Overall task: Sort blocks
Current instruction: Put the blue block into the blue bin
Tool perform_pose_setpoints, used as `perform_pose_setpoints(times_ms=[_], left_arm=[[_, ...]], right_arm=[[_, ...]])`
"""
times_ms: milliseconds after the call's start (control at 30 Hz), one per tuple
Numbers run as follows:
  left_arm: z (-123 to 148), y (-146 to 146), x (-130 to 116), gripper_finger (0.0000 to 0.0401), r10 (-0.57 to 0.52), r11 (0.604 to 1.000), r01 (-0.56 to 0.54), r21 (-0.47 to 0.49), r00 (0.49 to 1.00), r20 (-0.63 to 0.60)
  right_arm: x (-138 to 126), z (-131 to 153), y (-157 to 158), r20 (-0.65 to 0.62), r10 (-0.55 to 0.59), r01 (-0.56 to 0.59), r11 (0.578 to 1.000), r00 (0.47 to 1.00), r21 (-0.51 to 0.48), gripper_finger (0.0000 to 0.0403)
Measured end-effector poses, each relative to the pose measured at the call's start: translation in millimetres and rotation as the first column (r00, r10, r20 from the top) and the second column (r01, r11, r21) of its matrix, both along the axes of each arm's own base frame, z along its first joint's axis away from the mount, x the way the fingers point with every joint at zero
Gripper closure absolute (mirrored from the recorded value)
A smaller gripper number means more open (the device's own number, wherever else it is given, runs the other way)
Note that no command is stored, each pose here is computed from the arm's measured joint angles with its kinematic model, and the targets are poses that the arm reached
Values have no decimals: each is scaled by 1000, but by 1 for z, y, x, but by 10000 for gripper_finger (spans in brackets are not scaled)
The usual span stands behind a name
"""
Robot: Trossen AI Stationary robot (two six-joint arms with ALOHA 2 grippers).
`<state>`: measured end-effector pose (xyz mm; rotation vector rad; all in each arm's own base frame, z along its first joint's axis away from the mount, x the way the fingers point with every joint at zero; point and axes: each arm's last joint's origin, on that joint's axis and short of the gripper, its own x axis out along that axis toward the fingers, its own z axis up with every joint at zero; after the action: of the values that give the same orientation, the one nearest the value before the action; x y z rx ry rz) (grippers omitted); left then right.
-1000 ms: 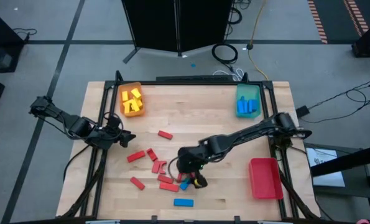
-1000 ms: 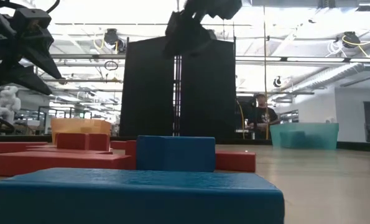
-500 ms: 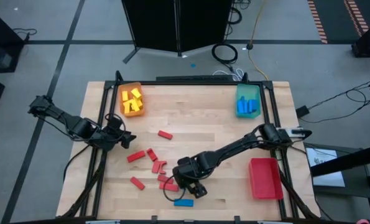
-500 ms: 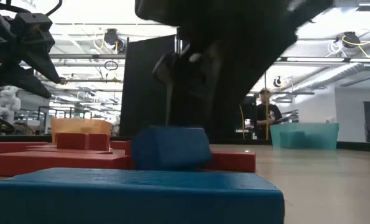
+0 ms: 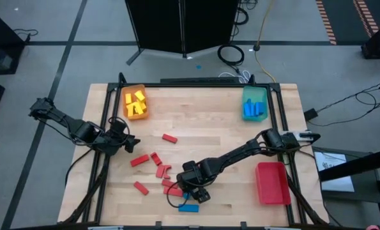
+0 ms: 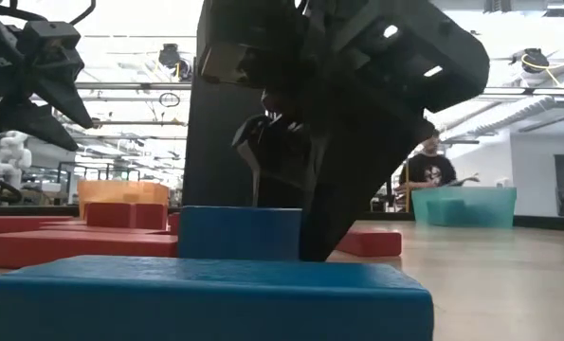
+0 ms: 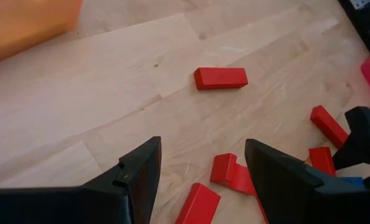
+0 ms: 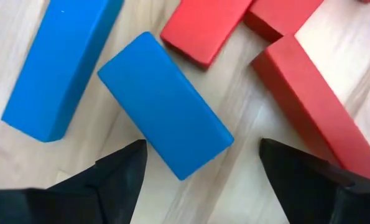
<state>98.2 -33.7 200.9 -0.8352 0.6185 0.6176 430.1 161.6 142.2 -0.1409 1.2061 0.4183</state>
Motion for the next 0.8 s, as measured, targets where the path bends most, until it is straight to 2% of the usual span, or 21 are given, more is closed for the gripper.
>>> perform_pose_setpoints(times_ms=[267,600,800], left_arm=[[0,0,1,173,1,1000,-1,2,1000,-4],[-1,-1,1,173,1,1000,-1,3,1000,-7],[-1,-1,1,173,1,1000,-1,5,1000,-10]], right_arm=[[8,3,3,104,46,-48,999,993,16,100],[8,4,6,128,114,-115,993,985,3,104],[7,4,8,132,130,-131,991,983,-5,146]])
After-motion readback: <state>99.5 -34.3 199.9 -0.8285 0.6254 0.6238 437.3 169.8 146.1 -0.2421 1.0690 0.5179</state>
